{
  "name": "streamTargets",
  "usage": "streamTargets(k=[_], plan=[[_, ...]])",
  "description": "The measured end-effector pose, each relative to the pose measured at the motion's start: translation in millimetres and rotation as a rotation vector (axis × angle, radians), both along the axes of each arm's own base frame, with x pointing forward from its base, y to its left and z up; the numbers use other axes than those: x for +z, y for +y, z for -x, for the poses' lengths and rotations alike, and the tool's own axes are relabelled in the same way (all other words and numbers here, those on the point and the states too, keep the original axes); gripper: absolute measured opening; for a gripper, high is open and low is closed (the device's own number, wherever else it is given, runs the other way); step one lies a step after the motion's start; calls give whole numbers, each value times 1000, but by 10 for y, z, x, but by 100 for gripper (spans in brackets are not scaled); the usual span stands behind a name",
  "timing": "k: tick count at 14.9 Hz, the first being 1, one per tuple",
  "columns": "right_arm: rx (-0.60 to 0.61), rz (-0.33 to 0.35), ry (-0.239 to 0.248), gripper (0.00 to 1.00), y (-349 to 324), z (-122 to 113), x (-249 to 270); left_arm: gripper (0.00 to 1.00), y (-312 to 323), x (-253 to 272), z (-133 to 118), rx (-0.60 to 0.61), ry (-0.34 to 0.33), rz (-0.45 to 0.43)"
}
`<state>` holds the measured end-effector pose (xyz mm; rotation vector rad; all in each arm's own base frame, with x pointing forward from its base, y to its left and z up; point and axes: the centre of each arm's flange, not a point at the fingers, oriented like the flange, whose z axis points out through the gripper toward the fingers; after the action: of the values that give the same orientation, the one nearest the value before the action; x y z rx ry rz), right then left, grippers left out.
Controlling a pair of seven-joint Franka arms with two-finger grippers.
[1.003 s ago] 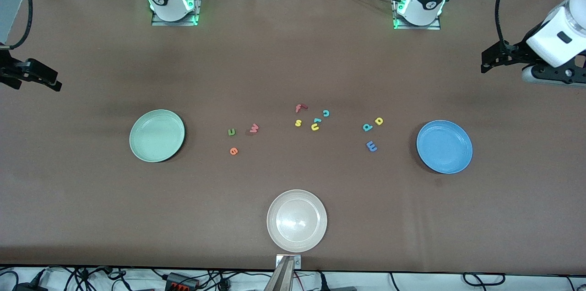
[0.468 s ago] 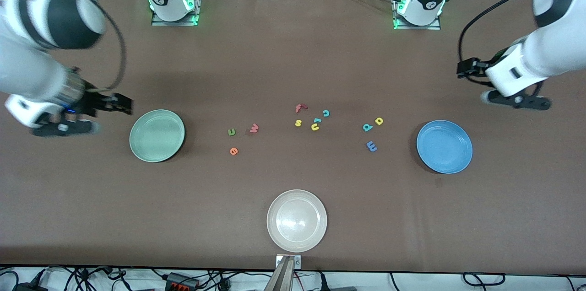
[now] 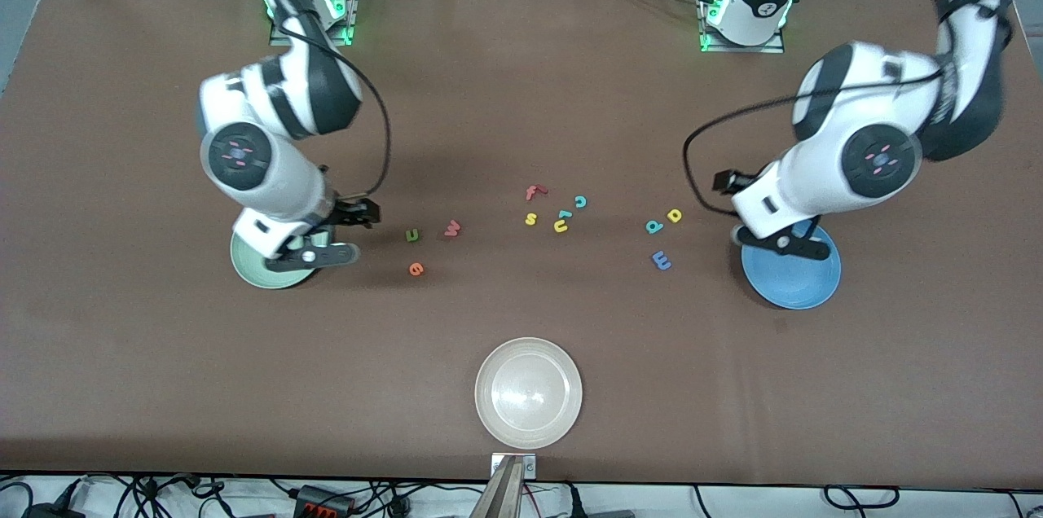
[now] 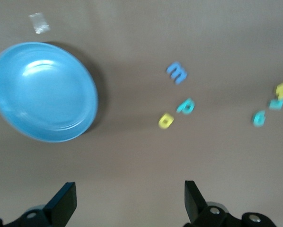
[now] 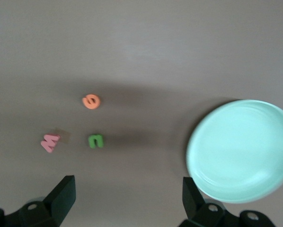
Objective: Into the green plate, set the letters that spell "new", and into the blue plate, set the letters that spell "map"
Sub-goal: 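Reach blue m with the left gripper while the right gripper reaches green n, then grasp blue m with the left gripper while the right gripper grasps green n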
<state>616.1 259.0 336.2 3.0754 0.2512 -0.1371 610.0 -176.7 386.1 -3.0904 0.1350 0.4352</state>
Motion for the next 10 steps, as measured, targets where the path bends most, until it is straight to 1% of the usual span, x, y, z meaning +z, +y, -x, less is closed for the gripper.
streamTargets(k=[3,5,7,9,10], plan=[[17,-11,-1,100,202,-15,-574,100,-322,-518,-89,205,-32,-47],[12,-25,26,100,329,44,-851,100,-440,-834,-137,339,-51,-76],[5,-19,44,100,486,141,-1041,100,-452,-1116,-188,443,-63,-98],[-17,-16,35,100,639,232,-1150,100,-415,-1359,-254,512,-80,-96],[-24,-18,25,100,682,274,-1200,100,-387,-1460,-290,552,-83,-79]])
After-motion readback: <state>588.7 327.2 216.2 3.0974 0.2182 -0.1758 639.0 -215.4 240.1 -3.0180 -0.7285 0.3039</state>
